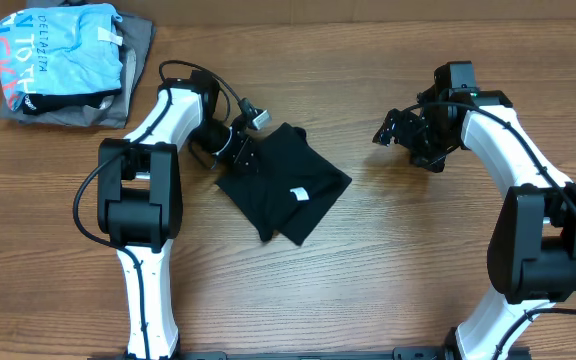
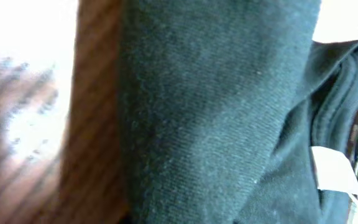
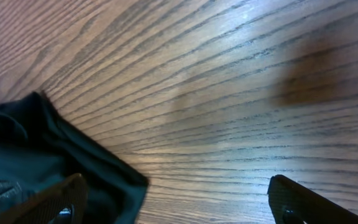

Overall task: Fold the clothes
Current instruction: 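Grasp the folded black shirt bundle's edge with the left gripper, then carry the black bundle left and lower it onto the clothes stack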

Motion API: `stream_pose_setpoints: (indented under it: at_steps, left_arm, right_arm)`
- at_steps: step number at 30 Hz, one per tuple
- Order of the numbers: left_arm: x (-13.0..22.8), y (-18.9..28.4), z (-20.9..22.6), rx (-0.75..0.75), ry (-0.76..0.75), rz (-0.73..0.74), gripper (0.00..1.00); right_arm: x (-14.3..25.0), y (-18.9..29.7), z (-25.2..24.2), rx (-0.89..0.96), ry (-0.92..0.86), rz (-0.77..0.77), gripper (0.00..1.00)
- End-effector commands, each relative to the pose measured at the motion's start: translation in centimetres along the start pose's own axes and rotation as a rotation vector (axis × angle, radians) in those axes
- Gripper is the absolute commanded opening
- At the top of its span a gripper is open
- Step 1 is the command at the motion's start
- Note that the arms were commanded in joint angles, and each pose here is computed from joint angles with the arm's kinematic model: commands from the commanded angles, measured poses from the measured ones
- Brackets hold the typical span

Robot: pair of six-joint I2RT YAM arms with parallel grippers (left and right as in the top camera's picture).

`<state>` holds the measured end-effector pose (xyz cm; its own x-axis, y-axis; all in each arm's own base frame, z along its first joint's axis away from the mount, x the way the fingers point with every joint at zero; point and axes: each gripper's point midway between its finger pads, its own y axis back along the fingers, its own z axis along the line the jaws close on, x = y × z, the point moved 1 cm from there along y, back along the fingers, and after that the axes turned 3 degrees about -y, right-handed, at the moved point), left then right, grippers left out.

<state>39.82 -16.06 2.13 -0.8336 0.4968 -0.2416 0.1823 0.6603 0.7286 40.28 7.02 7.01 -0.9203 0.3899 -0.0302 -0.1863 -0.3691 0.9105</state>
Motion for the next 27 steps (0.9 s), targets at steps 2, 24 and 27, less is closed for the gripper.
stream_pose_setpoints:
  at_steps: [2, 24, 27]
  left_arm:
    - [-0.2, 0.6, 2.6, -0.149, 0.116, 0.019, 0.04]
    - [-12.6, 20.8, 8.5, -0.752, 0.110, -0.474, 0.04]
    - [-13.7, 24.7, 8.1, -0.842, 0.128, -0.552, 0.04]
  right_arm:
    - [0.3, 0.1, 0.2, -0.005, 0.013, 0.007, 0.96]
    - [0.9, 0.1, -0.1, 0.008, 0.017, 0.030, 0.96]
    - [0.9, 0.1, -0.1, 0.009, 0.017, 0.030, 0.96]
